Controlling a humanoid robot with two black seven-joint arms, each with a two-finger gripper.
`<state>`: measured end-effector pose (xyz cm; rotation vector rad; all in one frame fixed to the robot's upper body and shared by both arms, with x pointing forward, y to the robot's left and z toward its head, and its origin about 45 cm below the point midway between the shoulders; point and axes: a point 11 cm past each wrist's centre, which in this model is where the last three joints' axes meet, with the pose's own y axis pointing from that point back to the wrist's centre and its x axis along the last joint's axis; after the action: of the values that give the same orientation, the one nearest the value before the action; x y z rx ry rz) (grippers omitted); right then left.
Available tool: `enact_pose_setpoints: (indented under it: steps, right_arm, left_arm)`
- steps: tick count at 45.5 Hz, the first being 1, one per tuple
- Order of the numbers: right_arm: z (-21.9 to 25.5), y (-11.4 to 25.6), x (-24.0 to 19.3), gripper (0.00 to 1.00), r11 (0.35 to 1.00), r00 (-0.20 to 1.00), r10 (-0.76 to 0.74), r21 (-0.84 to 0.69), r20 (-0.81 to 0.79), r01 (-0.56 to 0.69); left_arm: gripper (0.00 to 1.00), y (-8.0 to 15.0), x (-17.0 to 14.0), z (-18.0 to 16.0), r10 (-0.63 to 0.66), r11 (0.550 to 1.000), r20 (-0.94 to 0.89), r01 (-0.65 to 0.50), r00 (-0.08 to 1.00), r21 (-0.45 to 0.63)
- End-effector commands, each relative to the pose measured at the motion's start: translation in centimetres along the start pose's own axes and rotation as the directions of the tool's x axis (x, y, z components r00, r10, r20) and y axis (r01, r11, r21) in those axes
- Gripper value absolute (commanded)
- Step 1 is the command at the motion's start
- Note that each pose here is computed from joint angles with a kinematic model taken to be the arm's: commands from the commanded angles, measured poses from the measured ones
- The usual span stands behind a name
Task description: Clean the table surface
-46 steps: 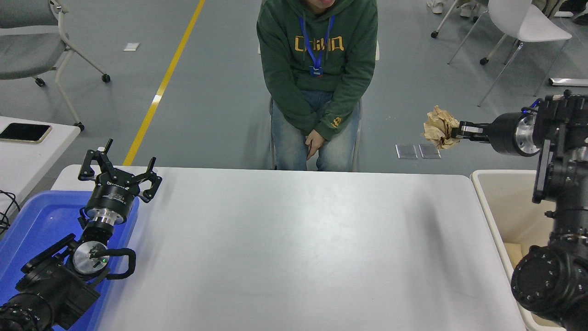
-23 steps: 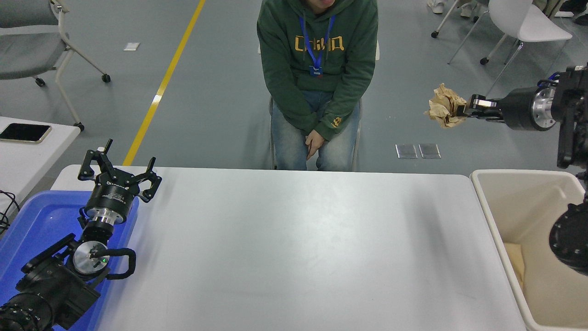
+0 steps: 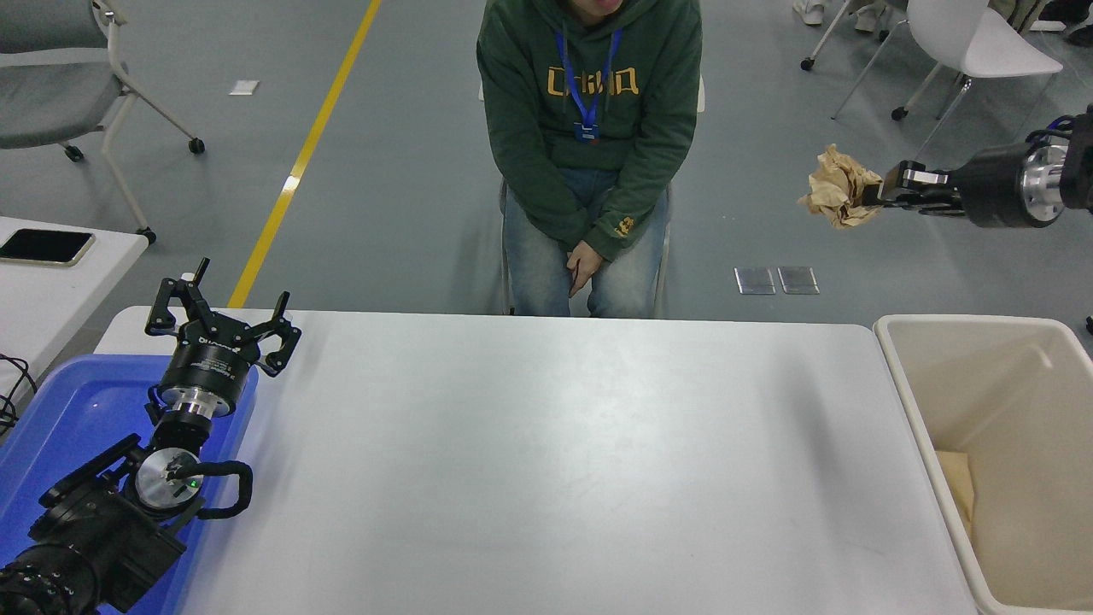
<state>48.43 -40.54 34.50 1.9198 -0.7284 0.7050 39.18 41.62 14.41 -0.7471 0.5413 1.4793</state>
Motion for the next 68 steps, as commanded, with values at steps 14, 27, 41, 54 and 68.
enact_pose_setpoints:
  steps: [14, 27, 41, 54, 68]
  right_arm:
    - [-1.6, 3.3, -0.6, 0.0, 0.999, 0.999, -0.028, 0.018, 0.024, 0.027]
    - [-1.9, 4.3, -0.8, 0.0, 0.999, 0.999, -0.038, 0.006, -0.006, 0.038]
    - [1.2, 6.2, -0.6, 0.0, 0.998, 1.0, -0.002, -0.062, 0.018, 0.003]
    - [7.7, 9.5, -1.9, 0.0, 0.976, 0.996, 0.052, -0.217, 0.067, -0.036]
    - [16.6, 12.9, -5.7, 0.0, 0.878, 0.996, 0.085, -0.474, 0.009, -0.07]
  left_arm:
    - [1.0, 0.0, 0.0, 0.0, -0.001, 1.0, 0.0, 0.001, 1.0, 0.001]
    - [1.0, 0.0, 0.1, 0.1, 0.001, 1.0, 0.001, -0.001, 1.0, 0.001]
    - [1.0, 0.0, 0.0, 0.0, -0.001, 1.0, 0.0, 0.001, 1.0, -0.001]
    - [1.0, 0.0, 0.0, 0.0, 0.001, 1.0, 0.0, -0.001, 1.0, 0.002]
    - [1.0, 0.0, 0.0, 0.0, -0.001, 1.0, 0.001, 0.001, 1.0, 0.0]
